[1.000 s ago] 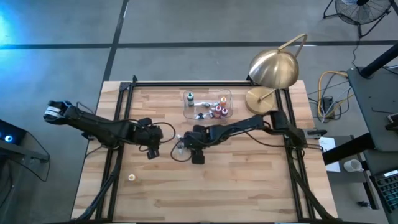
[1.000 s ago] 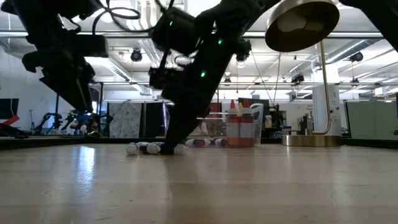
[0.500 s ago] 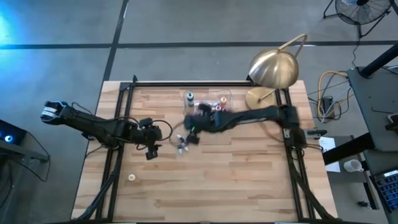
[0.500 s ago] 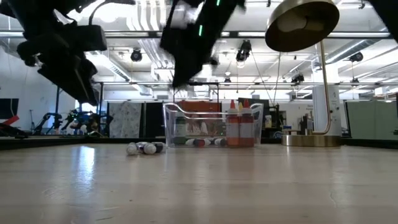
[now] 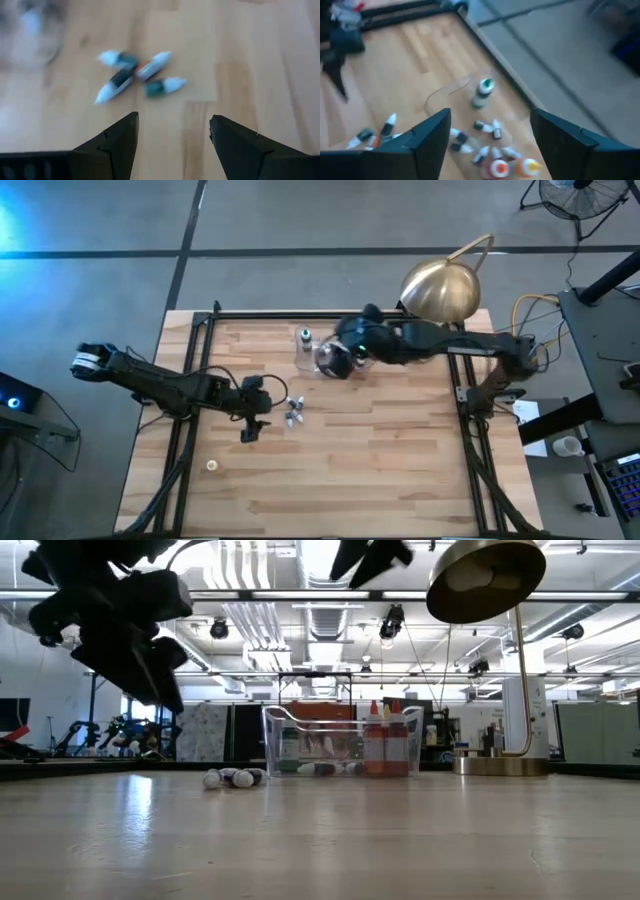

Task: Pick & Place food coloring
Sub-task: Put the small black food coloring bottle into the transparent bin, then put the small green food coloring bottle into the transparent bin

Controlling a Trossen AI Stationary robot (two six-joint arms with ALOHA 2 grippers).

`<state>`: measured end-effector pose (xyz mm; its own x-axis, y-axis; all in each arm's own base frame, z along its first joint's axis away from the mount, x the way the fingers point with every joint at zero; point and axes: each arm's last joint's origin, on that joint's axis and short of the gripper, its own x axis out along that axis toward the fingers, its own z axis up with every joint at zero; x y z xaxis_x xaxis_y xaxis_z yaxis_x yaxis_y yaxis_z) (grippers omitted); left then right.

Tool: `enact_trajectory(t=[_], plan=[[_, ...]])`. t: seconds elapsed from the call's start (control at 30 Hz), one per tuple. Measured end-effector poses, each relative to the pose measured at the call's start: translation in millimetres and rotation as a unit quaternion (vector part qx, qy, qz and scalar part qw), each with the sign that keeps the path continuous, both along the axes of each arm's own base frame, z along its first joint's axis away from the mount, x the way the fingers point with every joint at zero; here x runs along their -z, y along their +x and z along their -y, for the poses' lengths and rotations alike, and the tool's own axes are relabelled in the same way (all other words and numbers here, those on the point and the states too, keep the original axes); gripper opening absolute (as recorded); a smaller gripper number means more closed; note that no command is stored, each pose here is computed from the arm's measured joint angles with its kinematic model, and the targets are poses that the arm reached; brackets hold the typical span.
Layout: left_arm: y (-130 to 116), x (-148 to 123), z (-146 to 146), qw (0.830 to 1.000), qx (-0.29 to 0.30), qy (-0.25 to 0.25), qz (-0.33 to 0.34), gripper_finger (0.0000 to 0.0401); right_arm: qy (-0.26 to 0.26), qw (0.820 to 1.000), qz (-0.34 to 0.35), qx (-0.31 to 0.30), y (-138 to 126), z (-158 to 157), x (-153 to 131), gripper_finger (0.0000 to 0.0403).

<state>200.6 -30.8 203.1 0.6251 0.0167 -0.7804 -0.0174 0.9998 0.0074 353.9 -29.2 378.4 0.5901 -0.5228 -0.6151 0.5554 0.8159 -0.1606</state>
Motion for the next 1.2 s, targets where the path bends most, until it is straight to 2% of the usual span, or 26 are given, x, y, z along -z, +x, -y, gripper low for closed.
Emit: enact_trajectory(t=[0.1,0.23,0.3,0.37,0.43,0.57,0.63,0.83,1.0,1.1,1.2], plan=[[12,11,3,0.996,0.085,0.039,0.005,0.0218,-0.033,0.999,-0.028,-0.009,-19,-15,-7,0.0276],[29,28,5,0.974,0.19,0.12,-0.003,0.0218,-0.025,0.996,-0.09,-0.018,-29,-28,12,0.0278],[38,36,1,0.974,0.186,0.121,-0.031,0.0218,-0.008,0.995,-0.095,-0.001,-31,-33,21,0.0278],[46,41,-4,0.979,0.163,0.101,-0.062,0.0218,0.011,0.996,-0.085,0.017,-33,-38,29,0.0277],[53,42,-6,0.979,0.166,0.085,-0.076,0.0217,0.023,0.996,-0.086,0.029,-34,-42,37,0.0274],[65,45,-5,0.962,0.239,0.111,-0.076,0.0204,0.029,0.994,-0.097,0.039,-33,-46,50,0.0268],[72,47,-7,0.957,0.255,0.117,-0.078,0.0191,0.029,0.994,-0.102,0.04,-33,-47,55,0.0265],[85,59,-23,0.958,0.245,0.096,-0.117,0.0149,0.03,0.993,-0.102,0.042,-32,-46,58,0.0254],[91,58,-35,0.963,0.22,0.075,-0.134,0.0102,0.03,0.994,-0.1,0.041,-32,-47,58,0.0247],[94,49,-42,0.974,0.178,0.042,-0.135,0.0062,0.028,0.994,-0.098,0.046,-32,-46,58,0.0244],[100,24,-51,0.985,0.138,0.025,-0.1,0.0029,0.026,0.994,-0.098,0.048,-32,-46,58,0.0244]])
